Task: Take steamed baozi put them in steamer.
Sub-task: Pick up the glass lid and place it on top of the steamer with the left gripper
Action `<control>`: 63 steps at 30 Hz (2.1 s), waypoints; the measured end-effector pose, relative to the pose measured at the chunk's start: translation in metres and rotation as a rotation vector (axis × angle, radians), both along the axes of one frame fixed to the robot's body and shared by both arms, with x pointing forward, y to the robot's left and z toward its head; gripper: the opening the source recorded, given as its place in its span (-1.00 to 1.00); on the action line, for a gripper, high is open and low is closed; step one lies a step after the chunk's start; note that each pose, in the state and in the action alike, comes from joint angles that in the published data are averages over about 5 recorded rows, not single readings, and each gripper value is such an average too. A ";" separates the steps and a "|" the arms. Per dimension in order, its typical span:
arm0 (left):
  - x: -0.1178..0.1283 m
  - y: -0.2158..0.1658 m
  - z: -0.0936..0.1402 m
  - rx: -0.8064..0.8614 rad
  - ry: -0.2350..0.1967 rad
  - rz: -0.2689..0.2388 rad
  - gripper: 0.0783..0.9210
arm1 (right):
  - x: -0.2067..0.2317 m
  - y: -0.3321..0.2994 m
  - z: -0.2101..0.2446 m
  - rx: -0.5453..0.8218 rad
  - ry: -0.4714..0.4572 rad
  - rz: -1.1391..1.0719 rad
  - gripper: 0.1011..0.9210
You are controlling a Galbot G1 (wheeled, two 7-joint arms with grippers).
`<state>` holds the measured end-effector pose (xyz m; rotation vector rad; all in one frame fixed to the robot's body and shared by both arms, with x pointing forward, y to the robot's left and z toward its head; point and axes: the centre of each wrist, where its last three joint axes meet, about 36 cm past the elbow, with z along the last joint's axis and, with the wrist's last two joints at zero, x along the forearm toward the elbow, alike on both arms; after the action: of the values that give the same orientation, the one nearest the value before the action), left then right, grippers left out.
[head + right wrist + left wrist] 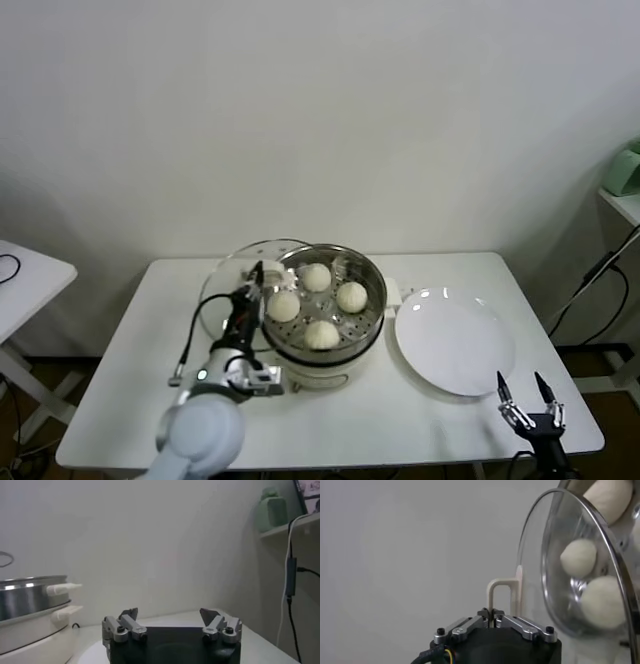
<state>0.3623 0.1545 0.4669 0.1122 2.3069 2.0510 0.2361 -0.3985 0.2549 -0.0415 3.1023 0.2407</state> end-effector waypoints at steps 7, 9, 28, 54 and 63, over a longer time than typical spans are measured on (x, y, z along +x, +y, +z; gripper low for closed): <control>0.000 -0.037 -0.001 -0.002 -0.003 -0.032 -0.87 | -0.001 0.000 -0.004 0.000 0.011 0.003 0.76; 0.002 -0.045 -0.001 -0.002 -0.006 -0.039 -0.87 | -0.002 0.000 -0.005 -0.001 0.013 0.002 0.76; 0.030 -0.087 -0.020 0.016 -0.018 -0.068 -0.87 | -0.011 -0.002 -0.008 -0.002 0.015 -0.008 0.76; 0.040 -0.096 -0.051 0.059 0.001 -0.024 -0.87 | -0.007 0.001 -0.011 0.006 0.009 -0.009 0.76; 0.041 -0.097 -0.056 0.077 -0.005 -0.012 -0.87 | -0.006 0.004 -0.013 0.012 0.008 -0.006 0.76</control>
<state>0.4032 0.0574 0.4113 0.1245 2.2198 2.1318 0.2305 -0.3950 0.2418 -0.0303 3.1087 0.2593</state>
